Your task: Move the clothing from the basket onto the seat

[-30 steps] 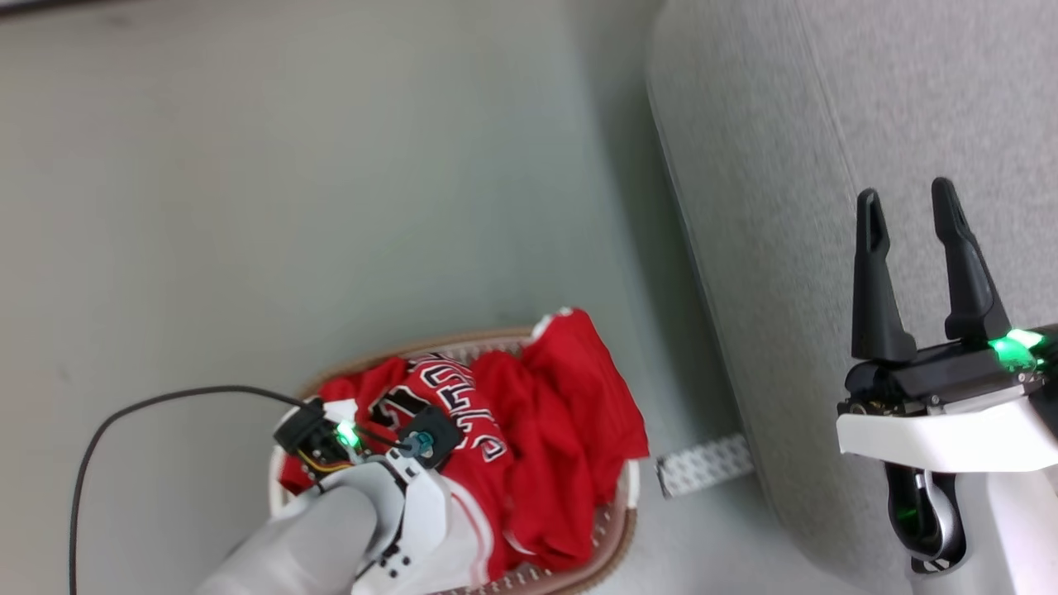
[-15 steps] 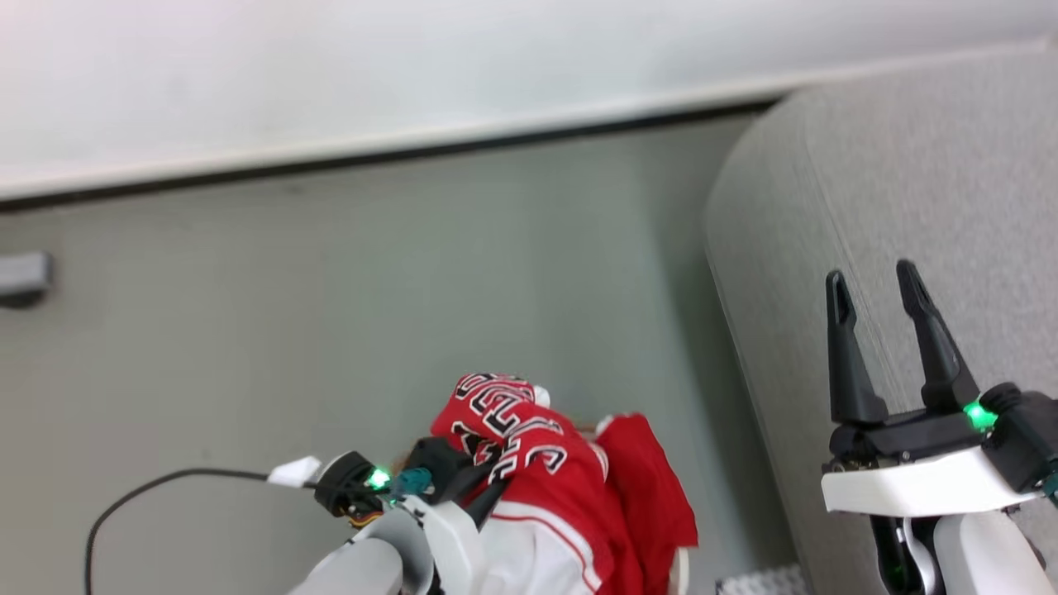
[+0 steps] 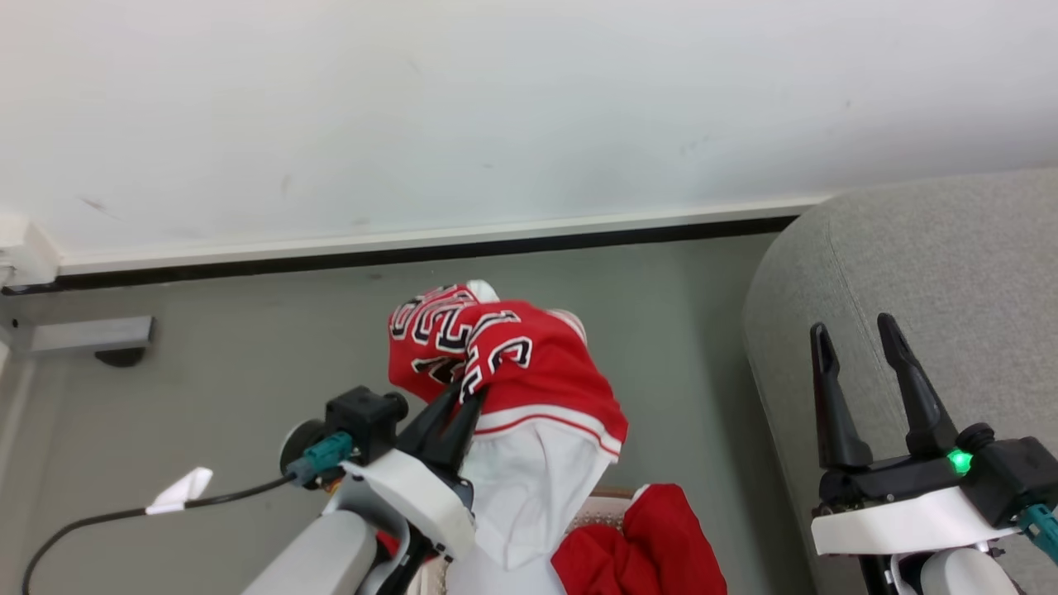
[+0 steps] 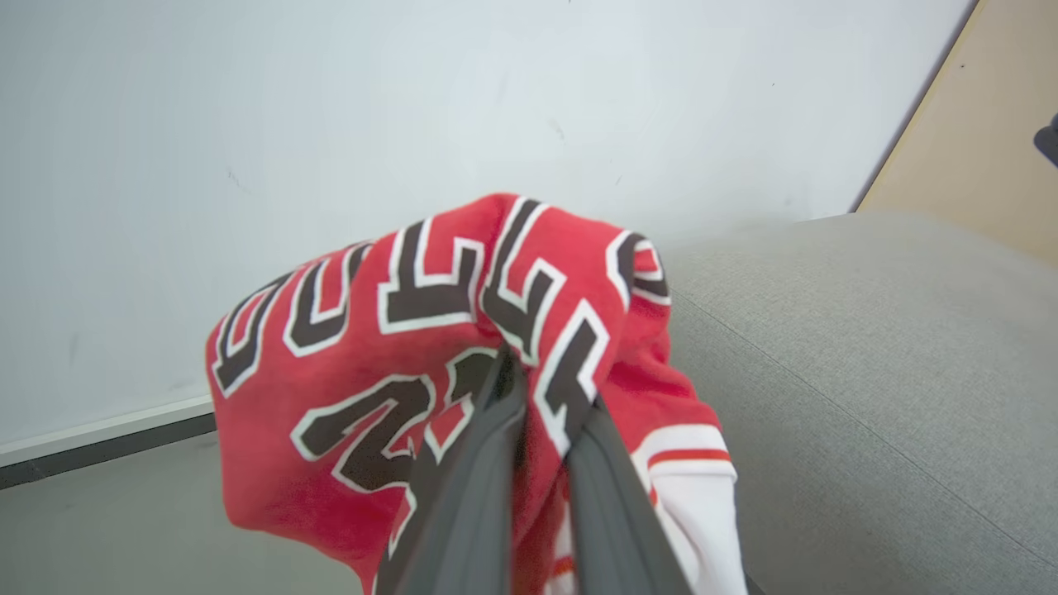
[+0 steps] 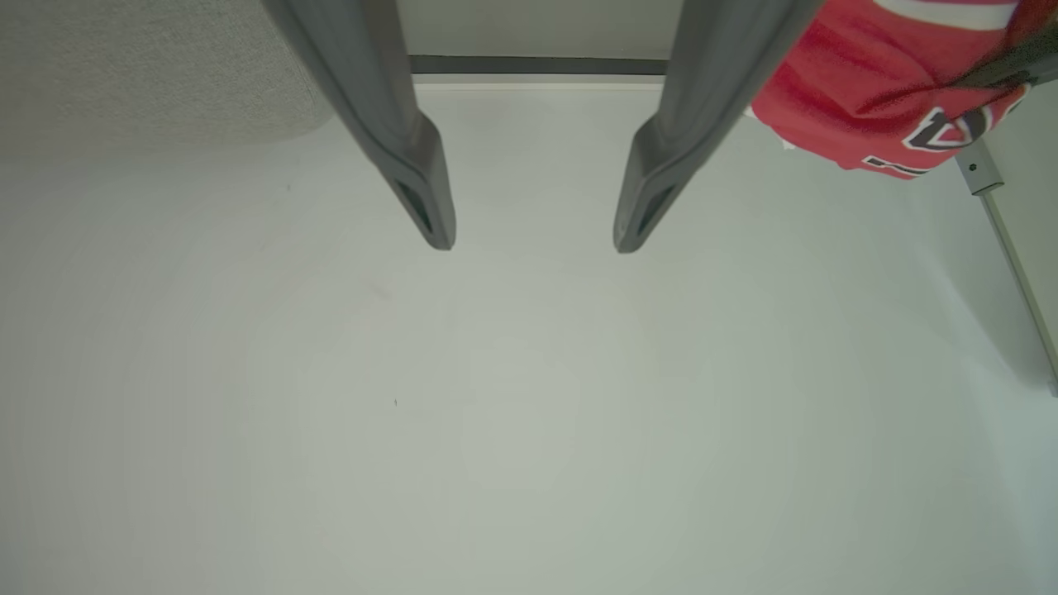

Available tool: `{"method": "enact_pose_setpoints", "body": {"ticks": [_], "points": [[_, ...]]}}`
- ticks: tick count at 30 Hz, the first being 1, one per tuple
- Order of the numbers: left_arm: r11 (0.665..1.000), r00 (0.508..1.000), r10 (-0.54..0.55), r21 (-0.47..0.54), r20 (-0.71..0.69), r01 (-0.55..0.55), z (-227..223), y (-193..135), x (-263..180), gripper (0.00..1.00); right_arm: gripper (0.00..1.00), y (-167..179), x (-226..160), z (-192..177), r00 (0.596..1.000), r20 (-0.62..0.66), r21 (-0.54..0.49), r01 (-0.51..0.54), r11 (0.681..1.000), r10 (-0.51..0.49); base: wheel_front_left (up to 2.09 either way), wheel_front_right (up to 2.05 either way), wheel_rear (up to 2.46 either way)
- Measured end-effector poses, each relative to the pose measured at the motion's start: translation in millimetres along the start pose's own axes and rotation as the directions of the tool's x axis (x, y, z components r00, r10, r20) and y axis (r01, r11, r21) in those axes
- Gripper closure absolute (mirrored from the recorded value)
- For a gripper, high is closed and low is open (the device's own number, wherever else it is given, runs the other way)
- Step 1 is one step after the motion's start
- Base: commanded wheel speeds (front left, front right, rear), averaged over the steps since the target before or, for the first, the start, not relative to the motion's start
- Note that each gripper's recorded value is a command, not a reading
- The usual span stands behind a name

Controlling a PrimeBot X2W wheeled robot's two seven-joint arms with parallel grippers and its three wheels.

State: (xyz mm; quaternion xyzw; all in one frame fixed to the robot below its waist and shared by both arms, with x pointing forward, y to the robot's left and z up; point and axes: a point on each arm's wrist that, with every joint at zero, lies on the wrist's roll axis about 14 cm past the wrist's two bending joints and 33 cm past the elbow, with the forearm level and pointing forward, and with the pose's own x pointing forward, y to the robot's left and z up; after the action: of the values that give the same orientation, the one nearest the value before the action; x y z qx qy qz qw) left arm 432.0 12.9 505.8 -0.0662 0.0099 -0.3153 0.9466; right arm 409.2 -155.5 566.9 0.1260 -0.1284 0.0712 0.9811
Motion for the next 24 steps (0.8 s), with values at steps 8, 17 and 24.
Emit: {"method": "enact_pose_setpoints", "body": {"ticks": [8, 17, 24], "points": [[1.000, 0.987, 0.004, 0.028, 0.162, -0.008, 73.9, 2.0, -2.0, 1.00, 0.00, 18.1, -2.6, 4.0, 0.999, 0.008, 0.016, -0.047, 0.999, 0.047, 0.00, 0.00, 0.00], [0.998, 0.967, 0.044, 0.025, 0.250, -0.052, 113.8, 10.3, -3.8, 1.00, 0.00, 26.2, -6.7, -7.6, 0.997, -0.027, 0.025, -0.068, 0.997, 0.068, 0.00, 0.00, 0.00], [0.998, 0.970, 0.048, 0.017, 0.240, -0.054, 107.9, 12.5, -2.6, 1.00, 0.00, 24.7, -7.4, -14.8, 0.997, -0.048, 0.020, -0.065, 0.998, 0.066, 0.00, 0.00, 0.00]]}}
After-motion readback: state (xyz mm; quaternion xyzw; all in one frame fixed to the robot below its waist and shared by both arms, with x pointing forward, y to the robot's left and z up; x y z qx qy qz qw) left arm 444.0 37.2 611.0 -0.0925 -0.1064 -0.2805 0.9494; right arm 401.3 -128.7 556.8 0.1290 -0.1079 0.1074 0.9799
